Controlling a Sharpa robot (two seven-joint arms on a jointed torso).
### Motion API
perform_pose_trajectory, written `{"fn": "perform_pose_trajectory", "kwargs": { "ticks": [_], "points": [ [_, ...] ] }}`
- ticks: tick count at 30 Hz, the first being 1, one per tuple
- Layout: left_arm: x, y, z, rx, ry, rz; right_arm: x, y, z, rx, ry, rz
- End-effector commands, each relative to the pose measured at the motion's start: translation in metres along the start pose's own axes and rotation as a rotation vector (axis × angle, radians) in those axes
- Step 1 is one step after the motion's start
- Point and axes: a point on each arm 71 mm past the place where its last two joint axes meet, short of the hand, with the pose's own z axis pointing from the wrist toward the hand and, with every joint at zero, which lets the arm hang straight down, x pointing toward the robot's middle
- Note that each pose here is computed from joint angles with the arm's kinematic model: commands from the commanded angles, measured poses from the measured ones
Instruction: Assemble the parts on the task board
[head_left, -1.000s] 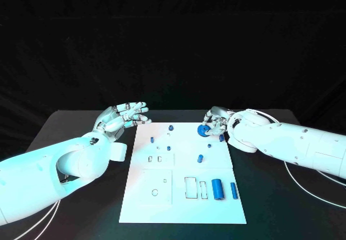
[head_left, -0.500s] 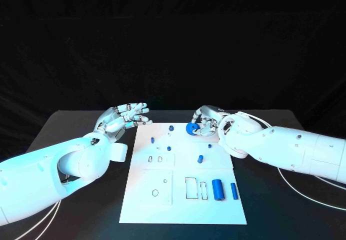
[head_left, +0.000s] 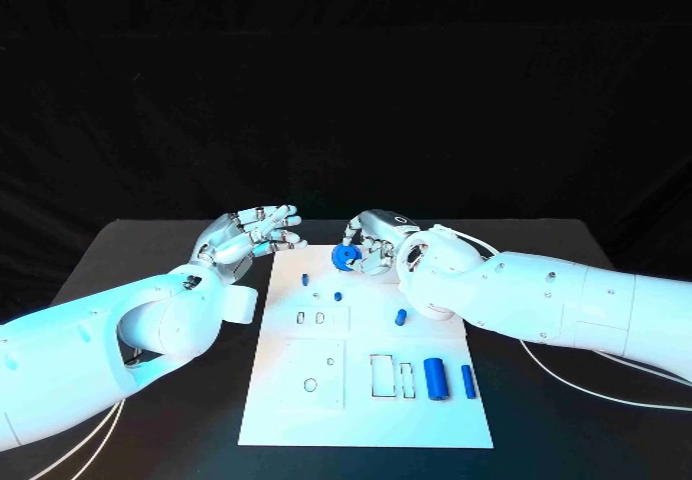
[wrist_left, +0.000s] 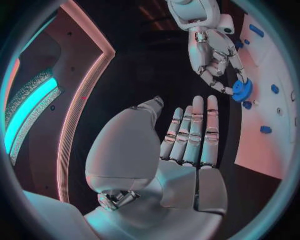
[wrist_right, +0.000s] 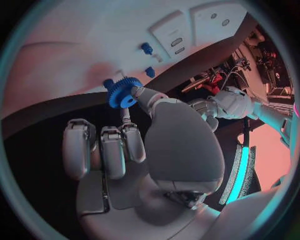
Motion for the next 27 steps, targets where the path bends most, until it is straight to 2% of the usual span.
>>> {"fn": "perform_pose_trajectory", "kwargs": {
  "ticks": [1, 13, 22, 27],
  "points": [
    [0.0045, -0.0008, 0.0008, 0.007, 0.025, -0.012, 0.004, 0.006, 0.005, -0.023, -0.004, -0.023],
    [0.0062, -0.0009, 0.0011, 0.01, 0.024, -0.012, 0.028, 0.013, 0.014, -0.014, 0.053, -0.027],
    [0.0062, -0.0014, 0.0006, 0.011, 0.024, -0.011, 0.035, 0.009, 0.016, 0.009, 0.074, -0.028],
    [0.0055, -0.0015, 0.0004, 0.01, 0.023, -0.01, 0.035, 0.005, 0.018, 0.028, 0.062, -0.035]
  ]
}}
